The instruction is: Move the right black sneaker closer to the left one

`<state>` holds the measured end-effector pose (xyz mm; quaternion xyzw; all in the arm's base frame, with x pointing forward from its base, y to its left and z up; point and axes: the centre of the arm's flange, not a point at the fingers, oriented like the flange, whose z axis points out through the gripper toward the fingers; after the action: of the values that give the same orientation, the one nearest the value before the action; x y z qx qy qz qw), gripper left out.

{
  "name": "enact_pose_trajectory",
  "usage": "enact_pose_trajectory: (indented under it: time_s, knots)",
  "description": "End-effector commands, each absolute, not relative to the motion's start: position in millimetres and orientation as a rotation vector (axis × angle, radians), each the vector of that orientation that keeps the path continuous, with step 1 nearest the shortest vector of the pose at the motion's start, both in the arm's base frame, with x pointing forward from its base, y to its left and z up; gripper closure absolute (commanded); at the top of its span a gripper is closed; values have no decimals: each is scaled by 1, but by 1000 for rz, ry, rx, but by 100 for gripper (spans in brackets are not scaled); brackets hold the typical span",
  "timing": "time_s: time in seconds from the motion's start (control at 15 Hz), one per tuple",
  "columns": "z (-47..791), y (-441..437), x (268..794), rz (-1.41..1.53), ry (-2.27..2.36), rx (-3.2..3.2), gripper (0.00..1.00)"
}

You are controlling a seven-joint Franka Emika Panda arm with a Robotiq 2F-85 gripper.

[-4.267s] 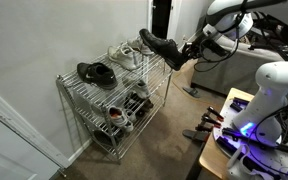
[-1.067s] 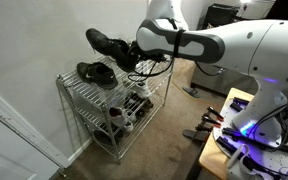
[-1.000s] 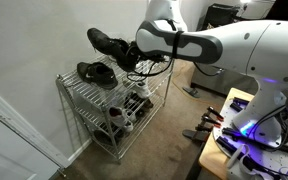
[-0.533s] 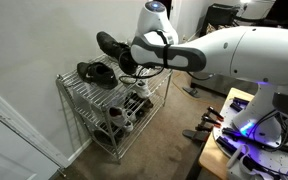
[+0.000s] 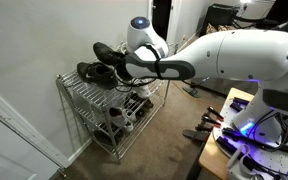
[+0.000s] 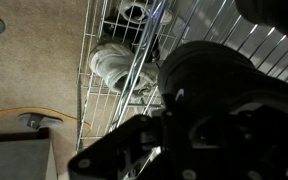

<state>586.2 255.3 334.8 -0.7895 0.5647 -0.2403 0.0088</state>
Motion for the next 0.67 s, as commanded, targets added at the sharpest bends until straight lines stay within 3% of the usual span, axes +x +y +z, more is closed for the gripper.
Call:
enact_pose_trajectory:
  time_s: [0.0,0.27,0.33,0.4,0.6]
  knots:
    - [346,263,592,-749,1702,-2461,95]
    - [343,269,595,-737,1649,-2501,95]
    - [343,270,596,-721,1646,-2513,61]
    - [343,270,598,-716,1651,-2513,59]
    - [347,266,605,-735,1641,-2498,42]
